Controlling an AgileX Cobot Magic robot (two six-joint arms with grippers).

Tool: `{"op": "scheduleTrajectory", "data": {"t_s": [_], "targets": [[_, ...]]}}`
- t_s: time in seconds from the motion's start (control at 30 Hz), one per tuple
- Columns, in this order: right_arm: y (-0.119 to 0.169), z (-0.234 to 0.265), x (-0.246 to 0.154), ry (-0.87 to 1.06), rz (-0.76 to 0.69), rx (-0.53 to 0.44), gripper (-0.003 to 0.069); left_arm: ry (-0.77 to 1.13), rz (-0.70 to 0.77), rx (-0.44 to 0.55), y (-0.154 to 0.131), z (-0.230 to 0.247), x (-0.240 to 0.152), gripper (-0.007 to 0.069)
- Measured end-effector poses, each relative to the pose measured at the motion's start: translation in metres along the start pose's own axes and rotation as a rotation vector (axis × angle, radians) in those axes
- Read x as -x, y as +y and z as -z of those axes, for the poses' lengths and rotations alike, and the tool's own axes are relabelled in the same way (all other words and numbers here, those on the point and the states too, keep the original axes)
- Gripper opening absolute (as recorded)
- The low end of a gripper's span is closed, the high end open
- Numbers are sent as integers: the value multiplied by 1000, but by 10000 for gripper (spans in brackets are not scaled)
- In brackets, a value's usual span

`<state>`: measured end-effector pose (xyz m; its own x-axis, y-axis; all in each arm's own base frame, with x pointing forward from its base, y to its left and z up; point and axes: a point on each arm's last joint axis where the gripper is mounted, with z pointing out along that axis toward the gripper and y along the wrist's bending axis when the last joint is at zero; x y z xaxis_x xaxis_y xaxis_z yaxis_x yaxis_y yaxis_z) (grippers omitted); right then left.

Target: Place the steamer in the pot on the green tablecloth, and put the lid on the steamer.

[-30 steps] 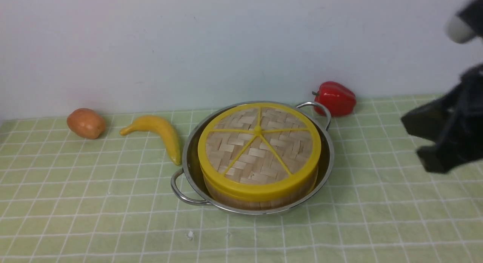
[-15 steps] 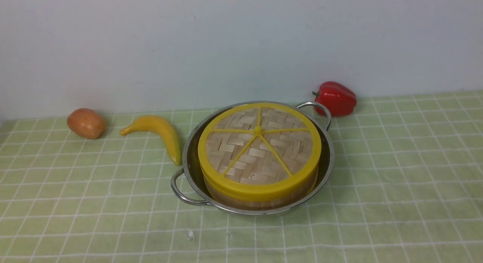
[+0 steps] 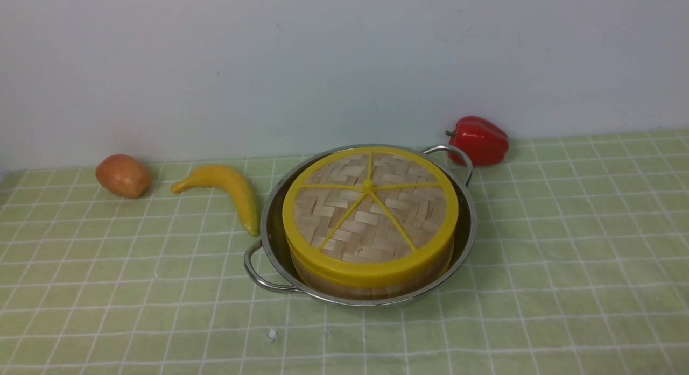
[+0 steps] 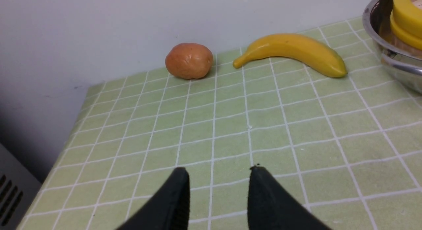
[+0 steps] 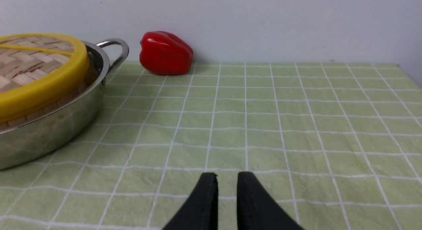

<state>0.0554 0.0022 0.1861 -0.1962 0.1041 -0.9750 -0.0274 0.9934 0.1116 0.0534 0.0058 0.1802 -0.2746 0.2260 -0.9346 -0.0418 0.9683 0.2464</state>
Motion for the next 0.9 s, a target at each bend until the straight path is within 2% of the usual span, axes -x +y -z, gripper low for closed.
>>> {"op": "scheduleTrajectory", "data": {"t_s": [0.9], "targets": [[1,0,1,-17,-14,7,209,0,-1,0,0,0,0,243]]}}
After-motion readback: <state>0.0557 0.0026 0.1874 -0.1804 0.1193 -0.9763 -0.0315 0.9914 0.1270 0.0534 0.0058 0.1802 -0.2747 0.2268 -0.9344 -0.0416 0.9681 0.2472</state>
